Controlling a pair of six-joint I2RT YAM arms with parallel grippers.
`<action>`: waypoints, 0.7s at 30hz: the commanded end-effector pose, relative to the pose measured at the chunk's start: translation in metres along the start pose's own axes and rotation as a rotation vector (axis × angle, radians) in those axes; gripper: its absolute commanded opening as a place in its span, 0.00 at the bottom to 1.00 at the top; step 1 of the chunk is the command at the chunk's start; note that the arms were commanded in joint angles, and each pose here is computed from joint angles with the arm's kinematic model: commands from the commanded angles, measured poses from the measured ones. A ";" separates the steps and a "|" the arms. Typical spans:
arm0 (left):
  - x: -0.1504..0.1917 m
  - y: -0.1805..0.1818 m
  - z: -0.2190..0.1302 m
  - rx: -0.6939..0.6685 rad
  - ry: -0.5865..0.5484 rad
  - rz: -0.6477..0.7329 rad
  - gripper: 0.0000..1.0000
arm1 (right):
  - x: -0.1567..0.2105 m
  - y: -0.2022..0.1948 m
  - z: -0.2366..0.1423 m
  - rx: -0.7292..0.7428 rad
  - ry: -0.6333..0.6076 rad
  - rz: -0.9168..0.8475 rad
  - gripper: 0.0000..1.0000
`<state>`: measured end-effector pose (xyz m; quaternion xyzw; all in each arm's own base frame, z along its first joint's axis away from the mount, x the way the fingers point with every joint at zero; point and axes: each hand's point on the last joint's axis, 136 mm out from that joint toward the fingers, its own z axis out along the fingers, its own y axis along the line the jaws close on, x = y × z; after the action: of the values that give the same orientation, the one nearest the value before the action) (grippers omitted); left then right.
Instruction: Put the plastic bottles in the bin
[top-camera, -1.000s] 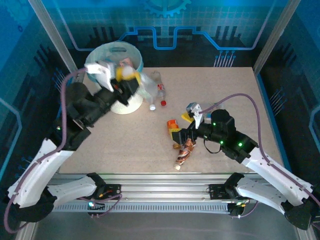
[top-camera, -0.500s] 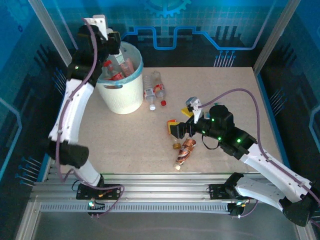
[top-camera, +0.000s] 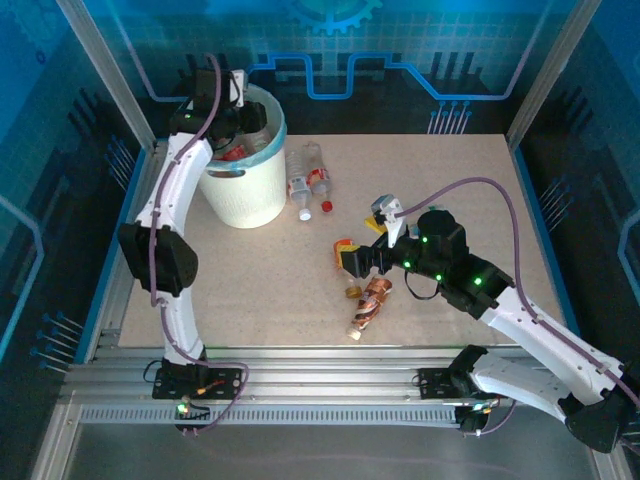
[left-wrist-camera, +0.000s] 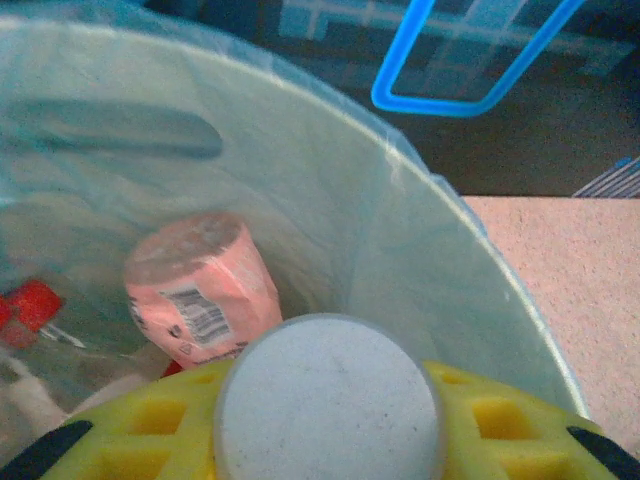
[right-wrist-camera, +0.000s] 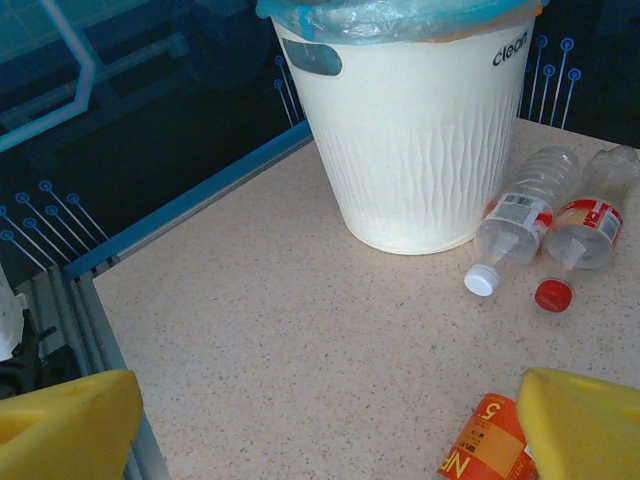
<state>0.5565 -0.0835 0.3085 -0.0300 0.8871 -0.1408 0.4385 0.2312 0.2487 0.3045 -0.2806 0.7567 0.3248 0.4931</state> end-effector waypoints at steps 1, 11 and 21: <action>0.000 -0.004 -0.005 0.044 0.036 -0.019 0.53 | -0.009 0.004 -0.002 -0.004 -0.018 -0.029 0.97; -0.031 -0.011 -0.043 0.043 -0.076 -0.017 0.67 | -0.008 -0.001 -0.007 0.034 -0.014 -0.027 0.98; -0.043 -0.027 -0.093 0.081 -0.147 -0.033 0.66 | 0.026 -0.048 -0.011 0.278 0.137 0.118 0.98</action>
<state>0.5317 -0.0857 0.3610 -0.0321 0.8673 -0.1648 0.4686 0.2428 0.2257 0.2797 -0.2339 0.8098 0.2621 0.4698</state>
